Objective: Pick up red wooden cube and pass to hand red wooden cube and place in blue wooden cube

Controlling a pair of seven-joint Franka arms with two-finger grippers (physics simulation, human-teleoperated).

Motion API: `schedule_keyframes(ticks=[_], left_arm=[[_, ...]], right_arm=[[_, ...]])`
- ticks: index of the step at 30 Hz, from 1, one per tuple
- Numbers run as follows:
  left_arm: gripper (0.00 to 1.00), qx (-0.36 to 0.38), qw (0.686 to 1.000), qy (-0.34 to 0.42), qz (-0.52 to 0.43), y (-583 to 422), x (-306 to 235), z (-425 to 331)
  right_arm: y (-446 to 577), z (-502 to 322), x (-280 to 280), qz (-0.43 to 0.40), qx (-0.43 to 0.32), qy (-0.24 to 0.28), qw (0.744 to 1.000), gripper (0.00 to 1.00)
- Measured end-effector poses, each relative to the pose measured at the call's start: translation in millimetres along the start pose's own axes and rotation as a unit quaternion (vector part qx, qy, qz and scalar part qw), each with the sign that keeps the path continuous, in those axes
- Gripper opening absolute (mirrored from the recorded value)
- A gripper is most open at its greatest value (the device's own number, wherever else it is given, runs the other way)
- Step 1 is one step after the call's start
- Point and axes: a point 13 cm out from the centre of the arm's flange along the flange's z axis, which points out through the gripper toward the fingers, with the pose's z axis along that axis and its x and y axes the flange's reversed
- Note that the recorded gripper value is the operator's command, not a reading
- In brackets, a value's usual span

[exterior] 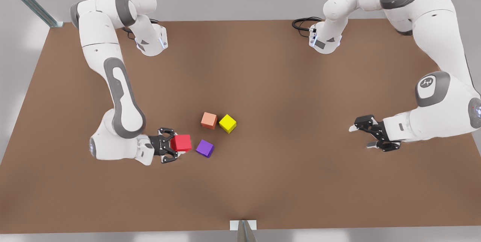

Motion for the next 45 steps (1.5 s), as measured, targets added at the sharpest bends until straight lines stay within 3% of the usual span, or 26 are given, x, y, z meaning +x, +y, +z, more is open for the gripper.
schedule_keyframes(ticks=[2, 3, 7, 12, 24, 35, 36, 37, 45], left_arm=[[1.0, -0.14, 0.98, 0.119, -0.07, -14, 56, 9], [1.0, -0.165, 0.974, 0.13, -0.09, -26, 72, -3], [1.0, -0.147, 0.97, 0.129, -0.146, -31, 96, -17], [1.0, -0.115, 0.971, 0.128, -0.167, -47, 95, -11], [1.0, -0.106, 0.967, 0.128, -0.195, -55, 94, -7], [1.0, -0.108, 0.963, 0.129, -0.21, -53, 94, -4], [1.0, -0.108, 0.963, 0.128, -0.211, -53, 94, -4], [1.0, -0.108, 0.963, 0.129, -0.212, -53, 94, -4], [1.0, -0.109, 0.961, 0.128, -0.217, -53, 94, -4]], right_arm=[[12, -23, 47, 0.009, -0.022, 0.107, 0.994, 0.61], [18, -38, 66, 0.014, -0.028, 0.156, 0.987, 0.61], [55, -85, 108, 0.052, -0.042, 0.287, 0.955, 0.61], [110, -88, 145, 0.112, -0.033, 0.355, 0.928, 0.61], [104, -95, 229, 0.202, 0.105, 0.384, 0.895, 0.61], [112, -82, 268, 0.243, 0.143, 0.383, 0.88, 0.62], [113, -81, 268, 0.246, 0.145, 0.382, 0.879, 0.84], [112, -81, 269, 0.249, 0.148, 0.382, 0.878, 1.0], [105, -87, 268, 0.267, 0.17, 0.376, 0.871, 1.0]])
